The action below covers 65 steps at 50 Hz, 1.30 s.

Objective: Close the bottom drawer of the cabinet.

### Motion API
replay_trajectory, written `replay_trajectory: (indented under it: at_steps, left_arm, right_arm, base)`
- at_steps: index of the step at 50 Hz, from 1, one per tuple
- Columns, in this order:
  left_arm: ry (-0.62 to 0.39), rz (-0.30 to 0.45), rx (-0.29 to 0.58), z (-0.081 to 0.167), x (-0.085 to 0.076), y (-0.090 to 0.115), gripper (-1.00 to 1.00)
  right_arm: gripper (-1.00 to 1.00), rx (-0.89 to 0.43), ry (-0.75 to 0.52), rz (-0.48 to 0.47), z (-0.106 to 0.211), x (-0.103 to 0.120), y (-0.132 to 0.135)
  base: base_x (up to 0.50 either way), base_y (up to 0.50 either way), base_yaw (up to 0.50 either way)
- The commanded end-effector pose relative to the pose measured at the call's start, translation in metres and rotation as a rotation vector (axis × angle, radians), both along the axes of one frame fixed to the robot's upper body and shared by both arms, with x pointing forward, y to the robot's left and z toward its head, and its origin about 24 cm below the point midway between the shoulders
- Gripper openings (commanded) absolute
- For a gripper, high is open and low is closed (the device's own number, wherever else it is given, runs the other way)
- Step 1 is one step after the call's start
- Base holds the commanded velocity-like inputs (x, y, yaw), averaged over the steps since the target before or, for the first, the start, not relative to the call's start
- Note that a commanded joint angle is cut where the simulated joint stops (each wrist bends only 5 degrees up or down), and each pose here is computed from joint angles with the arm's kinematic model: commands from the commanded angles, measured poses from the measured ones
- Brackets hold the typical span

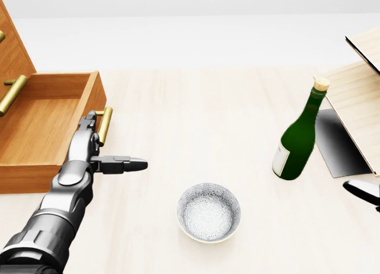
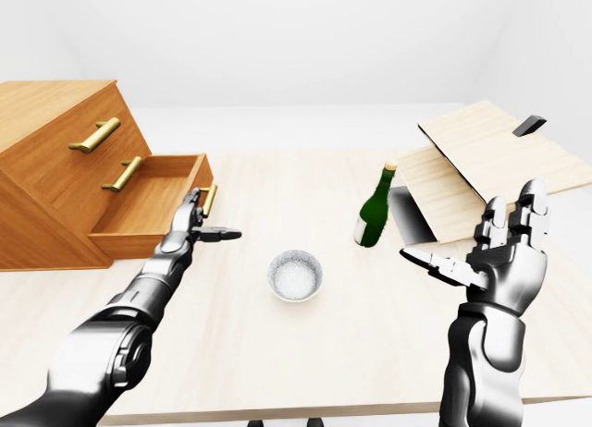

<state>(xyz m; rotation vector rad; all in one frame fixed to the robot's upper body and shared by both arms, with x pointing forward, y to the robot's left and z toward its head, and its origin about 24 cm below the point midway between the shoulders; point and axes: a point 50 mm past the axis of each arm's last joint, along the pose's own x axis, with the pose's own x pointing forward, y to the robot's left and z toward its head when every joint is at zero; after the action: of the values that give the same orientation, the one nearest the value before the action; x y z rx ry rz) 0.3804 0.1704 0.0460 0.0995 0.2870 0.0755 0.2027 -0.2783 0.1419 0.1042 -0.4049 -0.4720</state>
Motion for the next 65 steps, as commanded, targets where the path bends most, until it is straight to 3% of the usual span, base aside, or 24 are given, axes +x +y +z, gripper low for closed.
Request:
replay_trajectory:
  at_steps: [1,11,22,24,26,40,65]
  left_arm:
    - [0.154,0.091,-0.029,-0.046,-0.03,0.021,1.0]
    - [0.153,0.16,0.014,-0.045,-0.031,0.034,1.0]
    - [0.179,0.234,0.2,-0.054,-0.041,0.045,1.0]
    - [0.183,0.232,0.177,-0.054,-0.041,0.044,1.0]
    - [0.182,0.246,0.222,-0.055,-0.042,0.046,1.0]
    - [0.173,0.297,0.172,-0.051,-0.042,0.058,1.0]
    - [0.146,0.635,-0.008,-0.043,-0.05,0.094,1.0]
  right_arm:
    - [1.0,0.0,0.003,0.002,-0.001,0.0,0.0]
    - [1.0,-0.001,-0.001,0.0,0.0,0.0,0.0]
    - [1.0,-0.006,-0.018,-0.002,0.004,-0.001,0.0]
    - [1.0,-0.007,-0.019,-0.002,0.004,-0.001,0.0]
    - [1.0,-0.003,-0.009,0.0,0.002,0.0,0.0]
    - [1.0,0.0,0.003,0.002,0.0,0.001,0.0]
    - [1.0,-0.001,0.002,0.001,0.0,0.001,0.0]
  base:
    - [0.0,0.0,0.0]
    - [0.0,0.0,0.0]
    - [0.0,0.0,0.0]
    - [0.0,0.0,0.0]
    - [0.0,0.0,0.0]
    - [0.0,0.0,0.0]
    - [0.0,0.0,0.0]
